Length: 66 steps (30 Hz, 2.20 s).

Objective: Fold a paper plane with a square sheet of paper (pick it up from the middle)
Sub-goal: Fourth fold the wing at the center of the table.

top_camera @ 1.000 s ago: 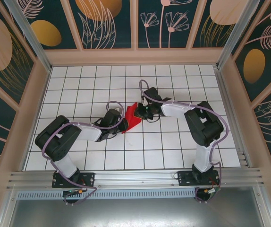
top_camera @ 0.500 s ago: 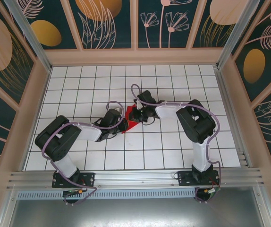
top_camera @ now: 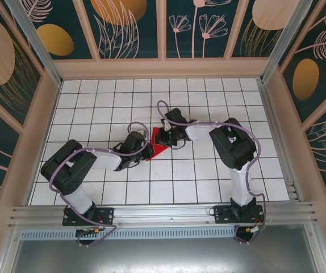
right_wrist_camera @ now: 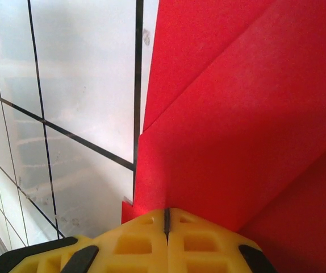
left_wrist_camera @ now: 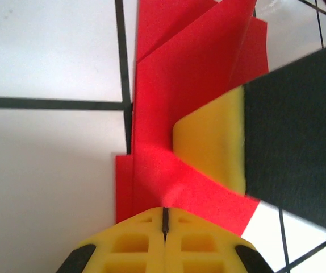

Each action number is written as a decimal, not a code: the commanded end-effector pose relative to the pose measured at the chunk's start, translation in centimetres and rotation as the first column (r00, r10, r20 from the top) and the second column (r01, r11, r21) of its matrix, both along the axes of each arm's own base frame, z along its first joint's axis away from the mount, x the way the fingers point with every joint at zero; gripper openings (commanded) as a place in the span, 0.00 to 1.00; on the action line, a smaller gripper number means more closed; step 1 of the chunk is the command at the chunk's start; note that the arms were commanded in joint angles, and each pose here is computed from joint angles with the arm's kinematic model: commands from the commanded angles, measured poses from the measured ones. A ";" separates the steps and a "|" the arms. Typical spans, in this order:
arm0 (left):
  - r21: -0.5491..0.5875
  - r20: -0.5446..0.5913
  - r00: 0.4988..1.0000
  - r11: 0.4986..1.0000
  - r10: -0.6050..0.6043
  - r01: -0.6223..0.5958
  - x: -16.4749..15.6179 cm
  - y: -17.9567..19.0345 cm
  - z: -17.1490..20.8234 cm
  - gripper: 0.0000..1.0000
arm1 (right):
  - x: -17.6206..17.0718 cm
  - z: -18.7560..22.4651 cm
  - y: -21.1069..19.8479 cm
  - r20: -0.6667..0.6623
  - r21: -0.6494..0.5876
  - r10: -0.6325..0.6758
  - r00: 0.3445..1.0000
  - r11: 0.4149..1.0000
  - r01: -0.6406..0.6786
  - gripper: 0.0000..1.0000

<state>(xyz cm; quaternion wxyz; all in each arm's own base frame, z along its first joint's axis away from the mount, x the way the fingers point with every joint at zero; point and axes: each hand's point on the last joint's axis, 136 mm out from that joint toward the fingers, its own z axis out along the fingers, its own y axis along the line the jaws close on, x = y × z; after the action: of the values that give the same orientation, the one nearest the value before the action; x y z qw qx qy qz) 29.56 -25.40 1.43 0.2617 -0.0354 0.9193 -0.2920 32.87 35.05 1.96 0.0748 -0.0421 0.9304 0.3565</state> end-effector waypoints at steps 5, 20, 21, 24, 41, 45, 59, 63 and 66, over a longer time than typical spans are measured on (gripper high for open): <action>0.047 -0.131 0.987 0.994 -0.096 0.103 -5.0 2.1 -3.0 0.00 | -0.2 -2.0 -3.5 -0.040 -0.054 -0.099 0.994 0.994 0.097 0.02; -0.120 0.128 0.990 0.990 -0.058 0.074 -1.1 -0.2 6.6 0.02 | -2.5 -3.0 -3.2 -0.100 -0.046 -0.142 0.985 0.989 0.138 0.02; -0.140 0.136 0.989 0.987 -0.061 0.080 -1.1 -0.5 7.0 0.03 | -2.5 -3.1 -3.2 -0.101 -0.048 -0.142 0.985 0.989 0.138 0.02; -0.170 0.129 0.989 0.981 -0.076 0.098 -1.1 -1.1 7.3 0.04 | -2.6 -3.2 -3.1 -0.106 -0.050 -0.143 0.984 0.989 0.139 0.02; -0.105 -0.007 0.997 0.991 -0.079 0.077 -1.1 -1.3 1.9 0.00 | -2.6 -2.5 -2.6 -0.096 -0.009 -0.120 0.988 0.993 0.119 0.02; -0.094 -0.053 0.995 0.992 -0.085 0.080 -2.1 -0.9 0.3 0.00 | -2.5 -1.8 -2.3 -0.080 0.011 -0.105 0.991 0.994 0.107 0.02; 0.014 -0.167 0.984 0.998 -0.064 0.067 -4.1 1.2 -3.2 0.00 | -2.4 2.3 0.0 0.073 0.107 -0.020 0.997 0.994 0.012 0.02; 0.034 -0.181 0.982 0.997 -0.056 0.063 -4.4 1.6 -3.6 0.00 | -3.1 1.7 0.5 0.064 0.096 -0.003 0.998 0.995 -0.003 0.02; 0.040 -0.188 0.981 0.997 -0.054 0.063 -4.5 1.7 -3.8 0.00 | -3.4 0.7 0.3 0.045 0.079 -0.005 0.999 0.997 0.001 0.02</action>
<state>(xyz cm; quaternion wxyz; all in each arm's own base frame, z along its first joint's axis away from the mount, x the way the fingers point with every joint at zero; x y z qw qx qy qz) 27.44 -26.37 1.48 0.2177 -0.0153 0.9153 -0.3385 29.51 35.27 2.68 0.0854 -0.0327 0.9151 0.3927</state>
